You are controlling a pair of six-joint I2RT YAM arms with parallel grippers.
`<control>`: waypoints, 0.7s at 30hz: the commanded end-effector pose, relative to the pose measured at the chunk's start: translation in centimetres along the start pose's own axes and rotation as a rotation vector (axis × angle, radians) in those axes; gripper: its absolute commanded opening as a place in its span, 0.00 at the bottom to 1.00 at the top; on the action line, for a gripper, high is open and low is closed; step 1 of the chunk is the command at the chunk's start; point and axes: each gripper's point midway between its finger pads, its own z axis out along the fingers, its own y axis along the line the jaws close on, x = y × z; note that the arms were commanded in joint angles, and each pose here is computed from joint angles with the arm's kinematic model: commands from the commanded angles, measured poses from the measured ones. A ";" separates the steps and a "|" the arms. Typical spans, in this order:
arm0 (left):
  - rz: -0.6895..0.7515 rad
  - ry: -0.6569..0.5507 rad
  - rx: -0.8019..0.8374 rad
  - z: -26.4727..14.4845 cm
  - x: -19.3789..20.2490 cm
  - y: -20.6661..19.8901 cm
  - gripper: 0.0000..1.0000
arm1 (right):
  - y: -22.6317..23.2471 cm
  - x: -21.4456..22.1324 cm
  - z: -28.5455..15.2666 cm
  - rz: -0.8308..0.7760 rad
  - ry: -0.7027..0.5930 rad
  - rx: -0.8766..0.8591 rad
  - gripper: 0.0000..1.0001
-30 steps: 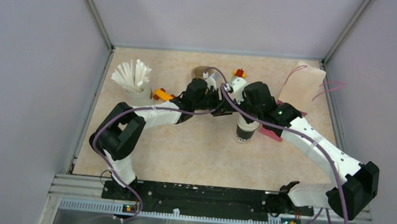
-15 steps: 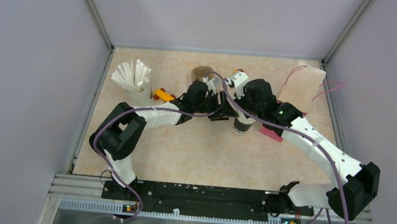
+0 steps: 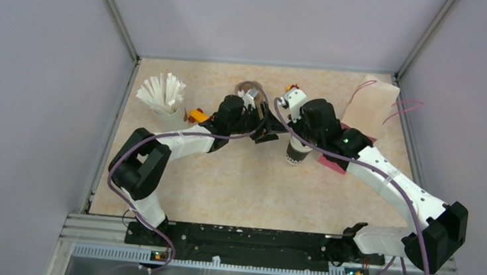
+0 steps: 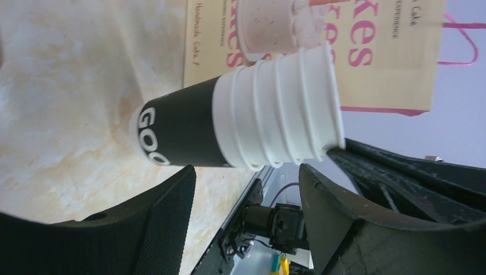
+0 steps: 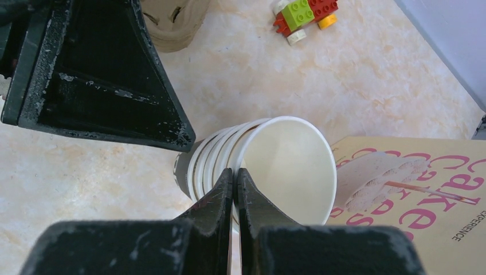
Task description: Pack the takeout coffee
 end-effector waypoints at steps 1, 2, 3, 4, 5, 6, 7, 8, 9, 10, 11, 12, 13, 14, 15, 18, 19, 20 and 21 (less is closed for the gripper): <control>0.057 -0.019 0.159 0.5 -1.5 -4.7 0.72 | -0.8 -2.3 -1.0 0.020 -0.096 0.030 0.00; 0.057 -0.014 0.159 0.7 -1.5 -4.8 0.72 | -0.8 -2.3 -1.0 0.020 -0.094 0.033 0.00; 0.058 -0.010 0.157 1.0 -1.6 -4.9 0.72 | -0.8 -2.2 -0.9 0.020 -0.093 0.035 0.00; 0.058 -0.006 0.156 1.2 -1.7 -4.9 0.71 | -0.8 -2.3 -0.8 0.021 -0.093 0.036 0.00; 0.055 -0.004 0.151 1.4 -1.7 -4.8 0.71 | -0.9 -2.3 -0.8 0.022 -0.093 0.037 0.00; 0.054 -0.005 0.147 1.5 -1.6 -4.7 0.71 | -0.9 -2.4 -0.8 0.023 -0.094 0.038 0.00; 0.056 -0.007 0.143 1.6 -1.6 -4.5 0.70 | -0.8 -2.4 -0.8 0.024 -0.095 0.036 0.00; 0.055 -0.006 0.136 1.7 -1.5 -4.3 0.69 | -0.8 -2.5 -0.8 0.023 -0.098 0.035 0.00; 0.052 -0.005 0.128 1.8 -1.5 -4.0 0.69 | -0.8 -2.6 -0.9 0.023 -0.099 0.032 0.00; 0.051 -0.001 0.126 1.9 -1.4 -3.9 0.69 | -0.8 -2.6 -0.9 0.022 -0.100 0.032 0.00; 0.050 0.001 0.123 2.0 -1.3 -3.7 0.68 | -0.9 -2.7 -1.0 0.020 -0.102 0.032 0.00; 0.046 0.001 0.116 2.0 -1.3 -3.5 0.68 | -0.9 -2.7 -1.0 0.018 -0.102 0.034 0.00; 0.044 0.001 0.114 2.1 -1.3 -3.4 0.68 | -0.9 -2.7 -1.0 0.017 -0.102 0.034 0.00; 0.044 0.000 0.114 2.2 -1.3 -3.3 0.68 | -0.9 -2.7 -0.9 0.017 -0.102 0.033 0.00; 0.048 0.000 0.118 2.2 -1.3 -3.3 0.68 | -0.8 -2.6 -0.9 0.016 -0.100 0.030 0.00; 0.057 0.010 0.138 2.3 -1.1 -3.6 0.68 | -0.7 -2.5 -0.7 0.015 -0.095 0.024 0.00; 0.057 0.013 0.139 2.4 -1.0 -3.6 0.68 | -0.7 -2.5 -0.7 0.015 -0.096 0.025 0.00; 0.059 0.017 0.144 2.4 -0.8 -3.6 0.69 | -0.7 -2.6 -0.7 0.016 -0.098 0.027 0.00; 0.057 0.017 0.149 2.3 -0.7 -3.7 0.69 | -0.8 -2.6 -0.7 0.016 -0.098 0.030 0.00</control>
